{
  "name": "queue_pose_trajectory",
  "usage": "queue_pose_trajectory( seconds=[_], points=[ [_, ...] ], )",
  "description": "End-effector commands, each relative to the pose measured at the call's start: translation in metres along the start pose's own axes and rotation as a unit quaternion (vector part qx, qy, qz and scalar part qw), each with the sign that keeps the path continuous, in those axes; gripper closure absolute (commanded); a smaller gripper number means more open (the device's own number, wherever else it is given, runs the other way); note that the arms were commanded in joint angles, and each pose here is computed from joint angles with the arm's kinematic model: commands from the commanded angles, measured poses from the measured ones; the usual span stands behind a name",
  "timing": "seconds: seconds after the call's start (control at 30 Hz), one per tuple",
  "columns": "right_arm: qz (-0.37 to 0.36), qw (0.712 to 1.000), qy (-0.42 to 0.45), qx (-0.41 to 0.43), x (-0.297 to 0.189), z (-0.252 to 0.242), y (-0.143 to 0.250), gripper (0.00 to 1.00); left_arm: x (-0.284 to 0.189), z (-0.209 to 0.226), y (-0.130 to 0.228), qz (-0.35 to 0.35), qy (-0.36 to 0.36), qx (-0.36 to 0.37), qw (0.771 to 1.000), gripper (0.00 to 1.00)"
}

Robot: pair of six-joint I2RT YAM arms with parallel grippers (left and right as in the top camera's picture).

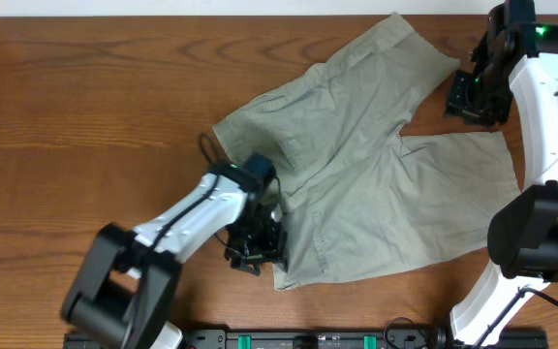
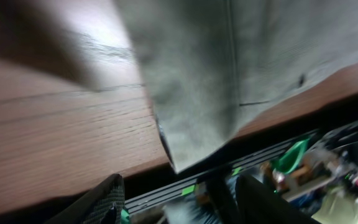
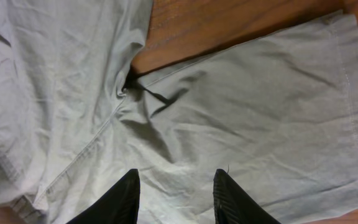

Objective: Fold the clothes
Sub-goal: 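Grasp the shorts' lower-left leg with the left gripper and pull leftward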

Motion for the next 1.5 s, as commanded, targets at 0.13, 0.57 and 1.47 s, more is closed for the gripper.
queue_pose_trajectory(
  seconds=[0.13,0.57,1.47],
  points=[
    [0.0,1.0,-0.009,-0.006,-0.01,-0.002,0.005,0.64,0.032,0.008,-0.017,0.043,-0.008,0.035,0.998,0.76],
    [-0.007,1.0,-0.011,-0.006,-0.009,-0.002,0.002,0.6,-0.043,0.099,-0.038,-0.085,-0.129,-0.181,0.971,0.94],
    [-0.143,0.971,-0.156,-0.11,0.101,0.014,-0.021,0.56,-0.148,0.202,-0.03,-0.263,0.004,-0.326,0.908,0.71]
  ],
)
Point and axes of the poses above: each gripper's point midway between its finger pads, its own x axis out along the fingers, its own z axis along the line the jaws close on, y = z × x, the point moved 9 cm from there along -x, back along the fingers, and after that the axes turned 1 degree about x, right-handed, at the moved point
